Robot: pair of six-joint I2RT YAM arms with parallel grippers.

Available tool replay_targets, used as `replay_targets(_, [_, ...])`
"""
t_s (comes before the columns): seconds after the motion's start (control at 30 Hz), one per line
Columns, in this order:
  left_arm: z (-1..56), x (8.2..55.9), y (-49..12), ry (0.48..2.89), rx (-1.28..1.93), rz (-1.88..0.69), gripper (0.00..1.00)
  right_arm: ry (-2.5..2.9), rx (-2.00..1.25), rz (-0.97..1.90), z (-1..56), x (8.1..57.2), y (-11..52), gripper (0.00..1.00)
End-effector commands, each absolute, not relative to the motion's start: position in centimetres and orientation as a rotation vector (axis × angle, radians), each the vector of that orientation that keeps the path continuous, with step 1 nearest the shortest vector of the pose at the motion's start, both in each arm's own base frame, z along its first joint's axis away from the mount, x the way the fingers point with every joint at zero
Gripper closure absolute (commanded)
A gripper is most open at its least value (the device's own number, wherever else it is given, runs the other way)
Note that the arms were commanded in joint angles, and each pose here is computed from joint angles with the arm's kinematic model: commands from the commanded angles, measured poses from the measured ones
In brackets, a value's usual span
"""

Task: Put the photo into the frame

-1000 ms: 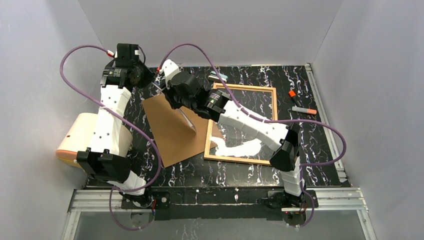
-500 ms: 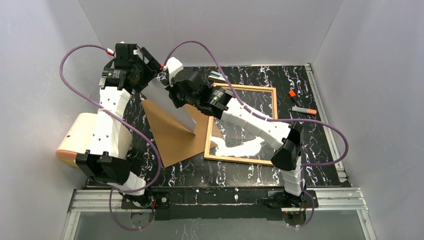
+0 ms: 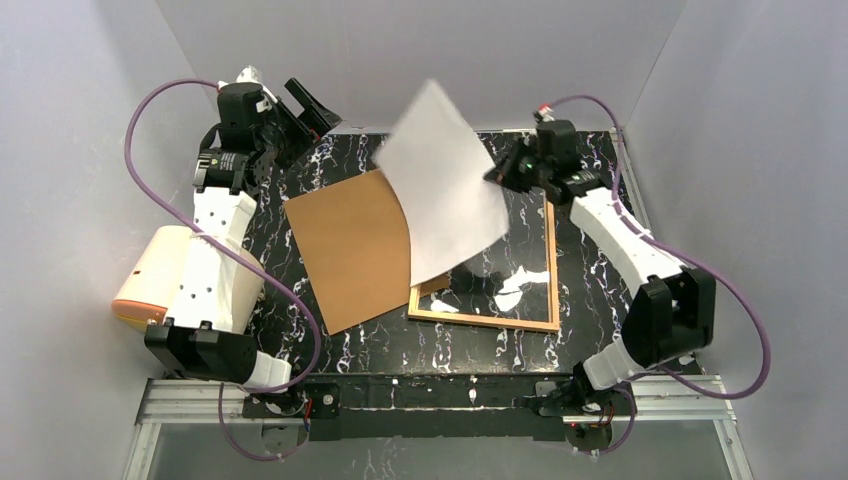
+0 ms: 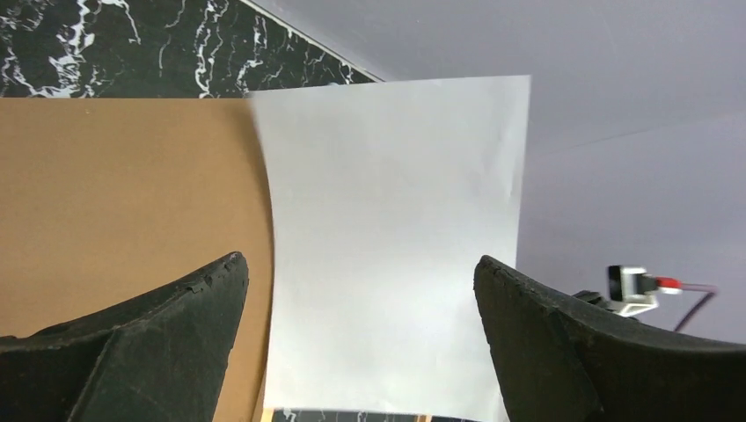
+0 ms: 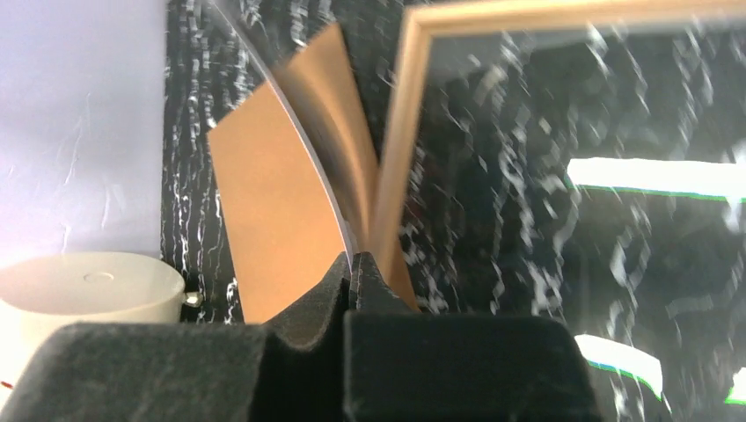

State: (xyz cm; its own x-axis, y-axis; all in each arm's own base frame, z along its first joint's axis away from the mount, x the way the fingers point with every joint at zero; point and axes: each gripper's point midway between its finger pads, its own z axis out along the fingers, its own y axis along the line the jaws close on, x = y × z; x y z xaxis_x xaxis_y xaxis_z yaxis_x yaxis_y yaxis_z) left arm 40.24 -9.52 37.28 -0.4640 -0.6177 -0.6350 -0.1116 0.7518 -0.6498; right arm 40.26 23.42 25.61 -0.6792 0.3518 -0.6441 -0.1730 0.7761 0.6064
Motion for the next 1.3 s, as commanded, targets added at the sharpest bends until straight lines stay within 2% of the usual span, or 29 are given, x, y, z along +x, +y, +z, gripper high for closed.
replay_targets(0.0, [38.3,39.5,-10.7,1.96,-0.467,-0.75,0.02,2.158,0.309,0.991,25.3,37.5,20.0,0.99])
replay_targets(0.17, [35.9,39.6,-11.3,2.019,-0.464,-0.778,0.01,2.243,0.421,0.904,20.0,35.1,14.7,0.99])
replay_targets(0.37, [32.4,39.8,-12.9,2.064,-0.468,-0.882,0.01,2.284,0.432,0.833,15.0,33.0,11.6,0.99])
replay_targets(0.7, [25.0,39.7,-16.8,2.238,-0.447,-0.977,0.02,2.234,0.559,0.655,11.8,33.0,8.0,0.99])
replay_targets(0.97, [19.4,39.3,-20.7,2.39,-0.356,-1.01,0.02,2.22,0.612,0.609,10.3,33.6,7.2,0.99])
replay_targets(1.27, [13.9,38.8,-23.1,2.515,-0.231,-0.96,0.02,2.283,0.431,0.759,9.0,33.3,9.7,0.99])
